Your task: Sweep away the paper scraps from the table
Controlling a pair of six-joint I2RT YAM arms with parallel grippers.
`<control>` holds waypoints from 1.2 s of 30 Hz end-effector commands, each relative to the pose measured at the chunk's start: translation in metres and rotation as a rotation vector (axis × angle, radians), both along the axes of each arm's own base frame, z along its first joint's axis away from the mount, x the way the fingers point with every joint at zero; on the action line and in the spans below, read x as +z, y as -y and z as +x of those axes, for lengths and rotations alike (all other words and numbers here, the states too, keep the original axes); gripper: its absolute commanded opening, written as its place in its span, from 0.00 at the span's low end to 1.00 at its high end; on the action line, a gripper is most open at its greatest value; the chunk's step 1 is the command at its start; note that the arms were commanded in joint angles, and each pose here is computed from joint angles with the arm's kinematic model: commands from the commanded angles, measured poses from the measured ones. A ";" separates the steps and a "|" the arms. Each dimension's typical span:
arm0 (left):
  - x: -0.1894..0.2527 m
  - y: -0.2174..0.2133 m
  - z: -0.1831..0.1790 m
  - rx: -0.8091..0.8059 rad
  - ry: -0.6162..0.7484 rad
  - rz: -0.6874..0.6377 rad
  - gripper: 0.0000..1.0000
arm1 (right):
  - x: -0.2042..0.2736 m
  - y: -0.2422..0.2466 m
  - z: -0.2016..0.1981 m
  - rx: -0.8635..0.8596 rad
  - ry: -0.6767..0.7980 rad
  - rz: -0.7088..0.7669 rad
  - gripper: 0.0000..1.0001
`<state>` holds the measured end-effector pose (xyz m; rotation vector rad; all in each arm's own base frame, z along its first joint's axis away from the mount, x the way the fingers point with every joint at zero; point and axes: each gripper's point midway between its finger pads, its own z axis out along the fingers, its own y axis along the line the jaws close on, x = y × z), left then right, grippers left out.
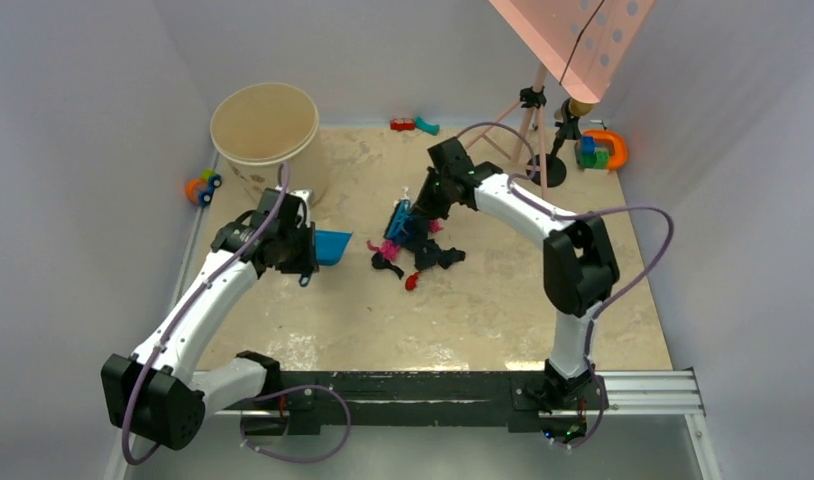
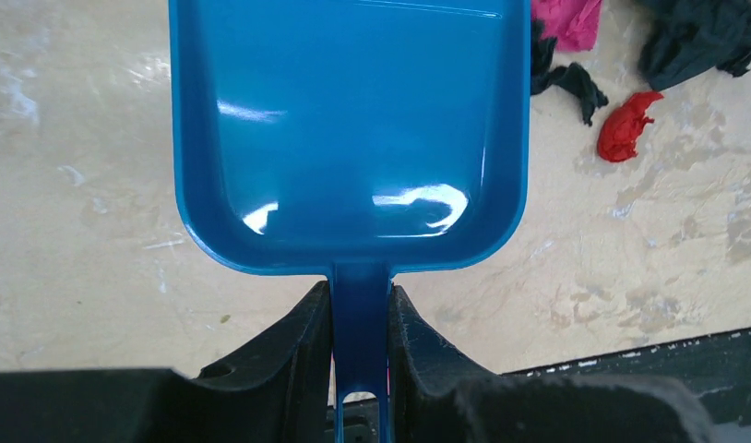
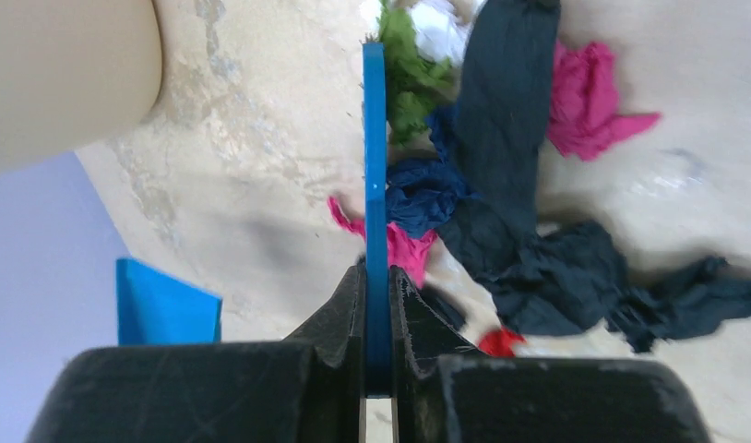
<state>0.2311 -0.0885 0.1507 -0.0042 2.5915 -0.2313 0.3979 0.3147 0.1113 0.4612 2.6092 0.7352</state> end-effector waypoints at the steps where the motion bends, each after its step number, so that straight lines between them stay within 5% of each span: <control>1: 0.001 0.022 -0.004 -0.065 -0.049 -0.075 0.00 | 0.035 0.039 -0.021 0.024 0.087 -0.051 0.00; 5: -0.007 0.037 -0.013 -0.076 -0.084 -0.080 0.00 | 0.080 0.022 -0.036 0.262 0.267 0.056 0.00; 9: -0.019 0.034 -0.025 -0.038 -0.117 0.069 0.00 | 0.106 0.044 -0.038 0.285 0.371 -0.054 0.00; 13: -0.031 0.041 -0.034 -0.029 -0.121 0.106 0.00 | 0.124 0.076 -0.026 0.274 0.417 -0.262 0.00; 17: -0.036 0.041 -0.040 -0.042 -0.111 0.155 0.00 | 0.131 0.135 0.000 0.155 0.420 -0.619 0.00; 20: -0.035 0.050 -0.044 -0.063 -0.105 0.161 0.00 | 0.133 0.151 0.010 0.267 0.485 -0.820 0.00; 25: 0.005 0.058 -0.044 -0.093 -0.099 0.183 0.00 | 0.130 0.186 0.014 0.312 0.396 -1.070 0.00; 30: 0.077 0.017 -0.035 -0.115 0.005 0.368 0.00 | 0.121 0.179 0.011 0.369 0.393 -1.038 0.00; 36: 0.107 -0.005 -0.033 -0.179 0.029 0.508 0.00 | 0.113 0.169 0.003 0.403 0.435 -0.954 0.00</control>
